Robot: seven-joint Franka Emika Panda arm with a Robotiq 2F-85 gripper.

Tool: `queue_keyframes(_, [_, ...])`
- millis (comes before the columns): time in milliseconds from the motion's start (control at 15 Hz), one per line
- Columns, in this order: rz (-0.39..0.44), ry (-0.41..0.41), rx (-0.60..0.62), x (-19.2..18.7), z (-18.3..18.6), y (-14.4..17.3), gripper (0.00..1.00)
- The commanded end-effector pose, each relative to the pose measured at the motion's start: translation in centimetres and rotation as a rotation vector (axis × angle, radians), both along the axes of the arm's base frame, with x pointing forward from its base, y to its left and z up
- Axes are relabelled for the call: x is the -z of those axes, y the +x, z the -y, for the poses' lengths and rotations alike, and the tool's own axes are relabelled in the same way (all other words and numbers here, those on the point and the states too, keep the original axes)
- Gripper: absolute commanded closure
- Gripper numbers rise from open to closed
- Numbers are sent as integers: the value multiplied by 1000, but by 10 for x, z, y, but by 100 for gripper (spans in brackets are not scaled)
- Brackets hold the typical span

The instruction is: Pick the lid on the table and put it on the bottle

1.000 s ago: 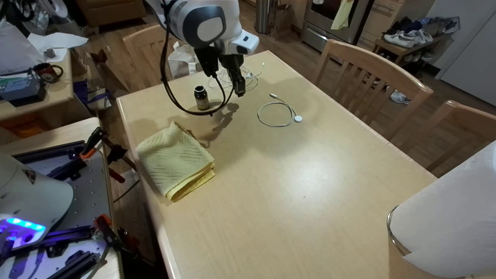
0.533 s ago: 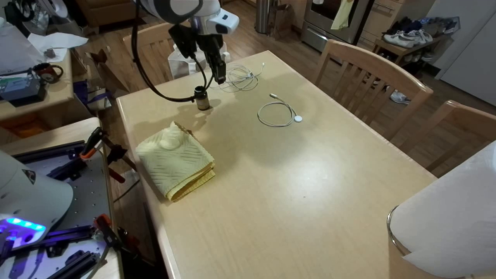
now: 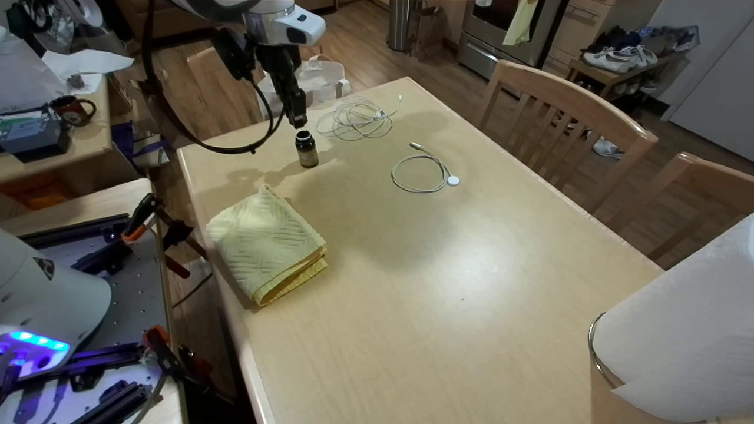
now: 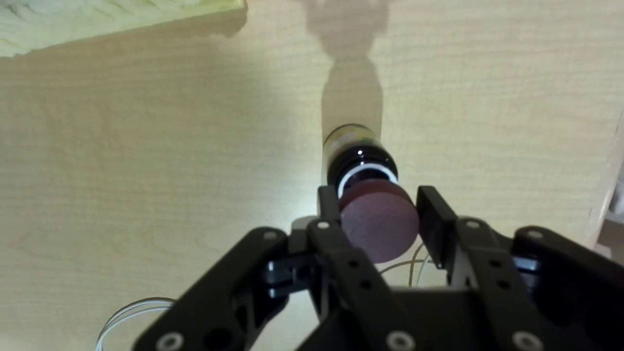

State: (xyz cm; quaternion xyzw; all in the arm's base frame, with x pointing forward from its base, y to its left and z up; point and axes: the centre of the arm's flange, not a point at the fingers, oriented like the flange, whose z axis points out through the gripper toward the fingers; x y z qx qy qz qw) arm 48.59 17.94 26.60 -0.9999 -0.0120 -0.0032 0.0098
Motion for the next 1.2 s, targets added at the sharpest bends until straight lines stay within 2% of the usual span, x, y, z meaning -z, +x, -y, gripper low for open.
queue_keyframes(0, [2, -3, -24, -2, -10, -24, 82])
queue_keyframes(267, [21, 8, -53, 9, -21, -26, 82])
queue_keyframes(867, [54, 8, -63, 21, -19, -18, 82])
queue_keyframes(1133, [51, -20, -45, 28, -13, -11, 82])
